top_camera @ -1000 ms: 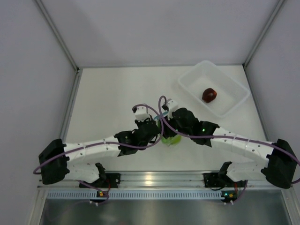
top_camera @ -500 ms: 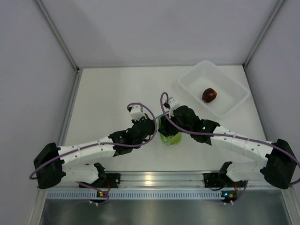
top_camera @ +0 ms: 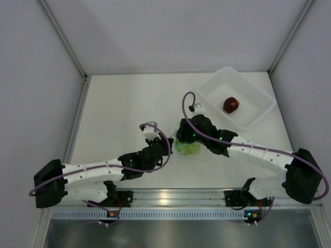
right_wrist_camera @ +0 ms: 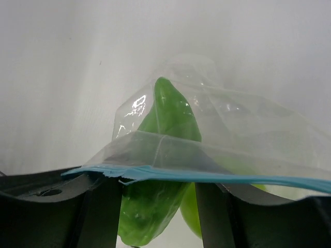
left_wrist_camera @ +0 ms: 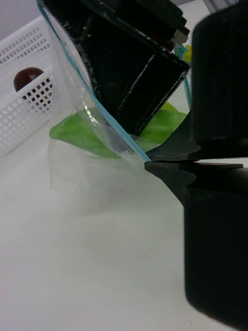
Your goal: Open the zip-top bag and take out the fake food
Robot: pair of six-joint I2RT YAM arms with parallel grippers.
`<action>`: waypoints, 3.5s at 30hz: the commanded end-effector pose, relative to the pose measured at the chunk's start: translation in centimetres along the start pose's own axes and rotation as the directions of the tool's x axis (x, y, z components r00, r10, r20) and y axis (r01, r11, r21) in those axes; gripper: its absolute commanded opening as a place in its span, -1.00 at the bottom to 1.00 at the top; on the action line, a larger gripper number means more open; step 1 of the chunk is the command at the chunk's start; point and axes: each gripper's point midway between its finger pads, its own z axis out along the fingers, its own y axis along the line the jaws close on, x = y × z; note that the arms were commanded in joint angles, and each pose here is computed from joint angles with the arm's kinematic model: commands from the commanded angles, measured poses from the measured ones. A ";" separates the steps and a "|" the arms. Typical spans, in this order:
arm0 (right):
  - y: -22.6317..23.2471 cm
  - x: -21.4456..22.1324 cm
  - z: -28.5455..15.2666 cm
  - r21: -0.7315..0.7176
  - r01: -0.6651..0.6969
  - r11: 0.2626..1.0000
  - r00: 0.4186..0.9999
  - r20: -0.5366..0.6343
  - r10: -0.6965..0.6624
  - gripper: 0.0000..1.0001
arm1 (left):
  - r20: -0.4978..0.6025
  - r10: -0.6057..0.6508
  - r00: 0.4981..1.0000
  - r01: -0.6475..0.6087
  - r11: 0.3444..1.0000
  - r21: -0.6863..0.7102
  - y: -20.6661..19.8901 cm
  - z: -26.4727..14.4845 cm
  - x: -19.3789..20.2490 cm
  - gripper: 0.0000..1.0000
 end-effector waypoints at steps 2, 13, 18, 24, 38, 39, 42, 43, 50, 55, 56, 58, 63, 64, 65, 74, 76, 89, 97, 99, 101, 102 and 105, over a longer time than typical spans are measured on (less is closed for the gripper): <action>-2.0 -7.7 -1.0 0.074 -0.203 0.976 0.942 0.287 0.174 -1.00 | 0.005 0.132 0.991 -0.132 0.989 -0.060 2.9 -0.8 1.9 -1.00; -3.9 -8.9 -2.2 0.067 -0.356 0.932 0.888 0.335 0.315 -1.00 | 0.003 0.193 0.981 -0.193 0.981 0.035 1.7 -1.9 5.7 -1.00; -4.0 -8.5 -2.0 0.037 -0.352 0.935 0.891 0.318 0.323 -1.00 | -0.008 0.250 0.968 -0.250 0.968 -0.012 2.7 -1.2 6.6 -1.00; -0.6 -8.4 -1.2 -0.089 -0.186 0.978 0.967 0.161 0.199 -1.00 | -0.076 0.302 0.950 -0.311 0.932 -0.185 5.2 1.1 6.7 -1.00; 0.9 -3.5 0.1 -0.120 0.079 0.990 0.994 -0.062 -0.087 -1.00 | -0.052 0.260 0.964 -0.262 0.903 -0.341 7.8 4.5 -1.2 -1.00; 1.2 -3.1 -0.1 -0.141 0.094 0.986 0.991 -0.078 -0.105 -1.00 | -0.052 0.260 0.964 -0.261 0.897 -0.356 8.1 4.8 -1.5 -1.00; 1.9 -1.5 -0.9 -0.198 0.163 0.966 0.976 -0.113 -0.188 -1.00 | -0.055 0.264 0.963 -0.263 0.871 -0.415 9.0 5.3 -2.6 -1.00; 2.2 -1.0 -1.4 -0.241 0.185 0.953 0.969 -0.120 -0.218 -1.00 | -0.053 0.263 0.963 -0.260 0.870 -0.419 9.0 5.5 -2.9 -1.00; 4.3 1.0 -3.4 -0.451 0.279 0.848 0.919 -0.130 -0.371 -1.00 | -0.027 0.245 0.969 -0.232 0.871 -0.433 9.2 5.7 -4.1 -1.00; 6.6 0.8 -5.3 -0.597 0.323 0.734 0.911 -0.016 -0.413 -1.00 | -0.023 0.221 0.975 -0.209 0.874 -0.438 9.7 5.9 -4.9 -1.00; 6.6 1.1 -5.5 -0.610 0.326 0.722 0.907 -0.012 -0.420 -1.00 | -0.021 0.217 0.976 -0.203 0.874 -0.441 9.9 5.9 -5.0 -1.00; 6.9 1.4 -6.0 -0.638 0.351 0.685 0.894 0.010 -0.449 -1.00 | -0.021 0.212 0.977 -0.199 0.872 -0.447 10.3 5.8 -5.1 -1.00; 6.6 2.6 -6.3 -0.670 0.366 0.646 0.867 -0.008 -0.499 -1.00 | 0.011 0.177 0.984 -0.152 0.876 -0.458 11.3 5.2 -6.5 -1.00; 6.3 2.7 -5.9 -0.660 0.369 0.655 0.864 -0.017 -0.503 -1.00 | 0.015 0.173 0.985 -0.147 0.876 -0.460 11.5 5.2 -6.7 -1.00; 6.0 2.5 -5.4 -0.630 0.363 0.687 0.872 -0.031 -0.489 -1.00 | 0.031 0.165 0.986 -0.133 0.880 -0.457 11.3 5.0 -7.3 -1.00; 1.6 2.2 -0.3 -0.277 0.218 0.936 0.943 -0.189 -0.276 -1.00 | 0.098 0.131 0.986 -0.077 0.899 -0.432 10.4 4.1 -9.2 -1.00; 1.5 3.4 -0.2 -0.281 0.241 0.929 0.925 -0.224 -0.307 -1.00 | 0.118 0.141 0.983 -0.075 0.895 -0.439 10.4 3.8 -10.0 -1.00; -0.4 6.4 -0.3 -0.150 0.242 0.959 0.888 -0.364 -0.281 -1.00 | 0.236 0.131 0.963 -0.016 0.901 -0.434 9.5 3.2 -13.4 -1.00; 1.1 8.5 -2.1 -0.318 0.275 0.907 0.850 -0.361 -0.384 -1.00 | 0.272 0.148 0.951 0.020 0.847 -0.531 10.5 2.9 -14.6 -1.00; 1.0 9.1 -2.5 -0.342 0.291 0.894 0.831 -0.374 -0.413 -1.00 | 0.277 0.144 0.950 0.028 0.844 -0.536 10.6 2.9 -14.6 -1.00; 1.0 9.4 -2.7 -0.360 0.302 0.883 0.821 -0.373 -0.432 -1.00 | 0.283 0.139 0.949 0.036 0.844 -0.535 10.7 2.9 -14.7 -1.00; 1.0 9.4 -2.8 -0.376 0.314 0.871 0.821 -0.354 -0.449 -1.00 | 0.278 0.134 0.951 0.035 0.848 -0.529 10.6 2.9 -14.5 -1.00; 1.5 8.4 -3.1 -0.394 0.333 0.857 0.845 -0.278 -0.456 -1.00 | 0.225 0.118 0.967 0.009 0.871 -0.492 10.0 3.6 -13.4 -1.00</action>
